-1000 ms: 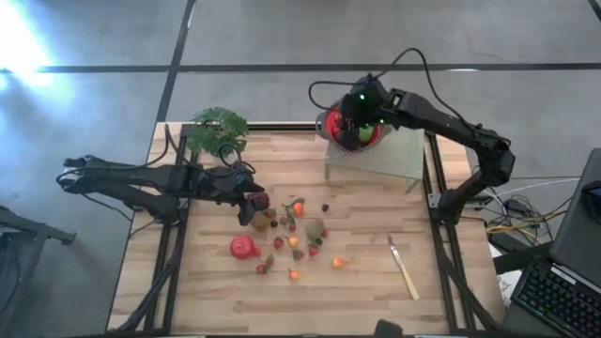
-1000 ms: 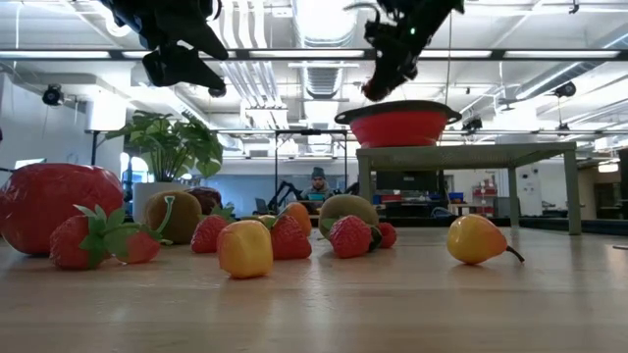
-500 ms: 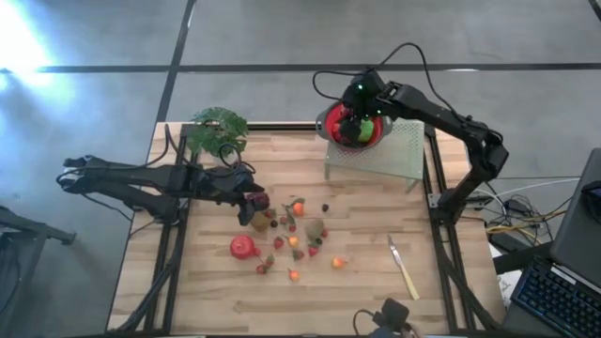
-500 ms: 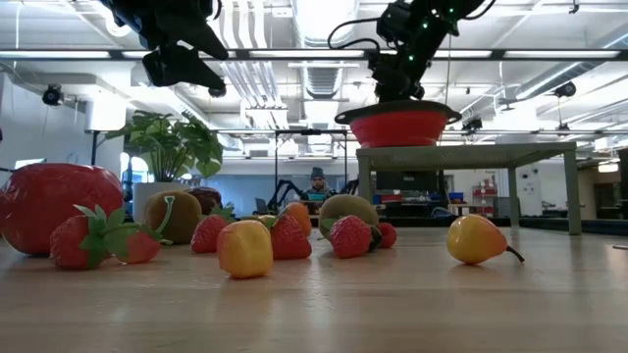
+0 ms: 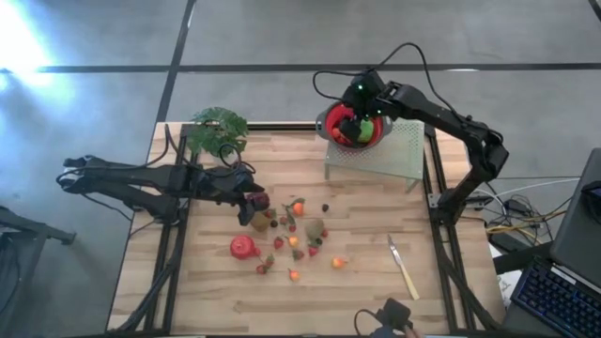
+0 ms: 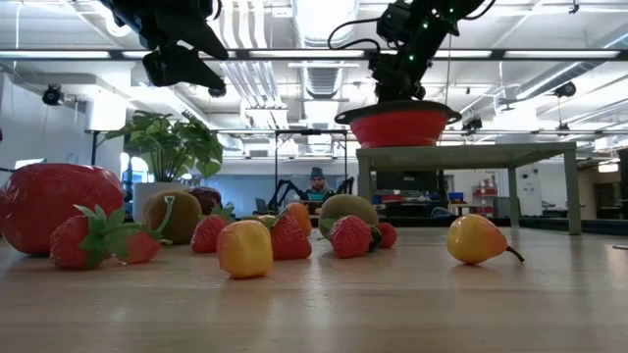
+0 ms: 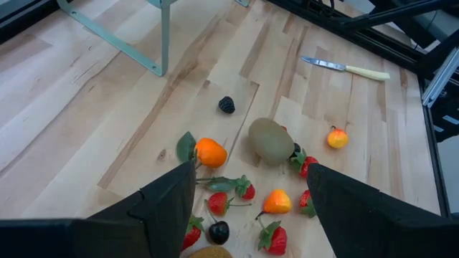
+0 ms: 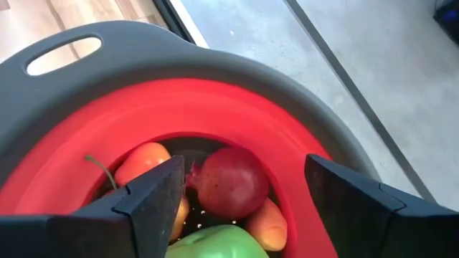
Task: Pick & Place Fruit
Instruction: Put the strawberry into the strainer bowl on the shelf
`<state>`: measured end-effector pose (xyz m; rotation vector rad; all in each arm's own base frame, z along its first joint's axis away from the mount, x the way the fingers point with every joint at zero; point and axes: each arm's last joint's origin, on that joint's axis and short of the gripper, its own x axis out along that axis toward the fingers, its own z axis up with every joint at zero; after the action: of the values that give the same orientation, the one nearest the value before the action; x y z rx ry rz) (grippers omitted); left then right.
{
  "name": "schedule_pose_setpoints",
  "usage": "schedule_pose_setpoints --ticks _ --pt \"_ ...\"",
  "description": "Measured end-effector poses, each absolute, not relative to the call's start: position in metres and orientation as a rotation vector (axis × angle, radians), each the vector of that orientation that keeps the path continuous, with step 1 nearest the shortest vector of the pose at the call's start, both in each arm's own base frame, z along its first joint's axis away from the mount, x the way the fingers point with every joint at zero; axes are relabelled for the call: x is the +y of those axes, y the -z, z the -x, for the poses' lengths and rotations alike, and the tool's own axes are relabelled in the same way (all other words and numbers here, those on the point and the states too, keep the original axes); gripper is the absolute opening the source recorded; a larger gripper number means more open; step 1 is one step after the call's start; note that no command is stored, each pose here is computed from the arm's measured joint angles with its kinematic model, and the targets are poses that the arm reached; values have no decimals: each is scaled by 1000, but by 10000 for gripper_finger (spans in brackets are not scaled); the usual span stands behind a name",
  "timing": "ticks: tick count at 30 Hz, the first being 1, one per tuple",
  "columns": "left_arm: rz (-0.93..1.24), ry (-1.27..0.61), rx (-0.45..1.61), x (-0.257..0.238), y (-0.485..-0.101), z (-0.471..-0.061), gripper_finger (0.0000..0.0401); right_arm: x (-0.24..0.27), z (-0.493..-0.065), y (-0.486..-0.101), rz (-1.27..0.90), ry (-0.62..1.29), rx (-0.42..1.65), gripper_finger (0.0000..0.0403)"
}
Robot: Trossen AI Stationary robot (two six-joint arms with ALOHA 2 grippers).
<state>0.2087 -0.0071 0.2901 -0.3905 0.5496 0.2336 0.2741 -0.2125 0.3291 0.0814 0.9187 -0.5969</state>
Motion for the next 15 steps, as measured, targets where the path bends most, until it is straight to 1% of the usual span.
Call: schedule_pose_setpoints --ticks 6,15 --pt "390 -234 550 -7 -290 -209 273 -208 -268 -340 -83 610 885 298" --pt "390 -234 550 -7 -290 -209 273 -184 -251 -363 -110 600 847 267"
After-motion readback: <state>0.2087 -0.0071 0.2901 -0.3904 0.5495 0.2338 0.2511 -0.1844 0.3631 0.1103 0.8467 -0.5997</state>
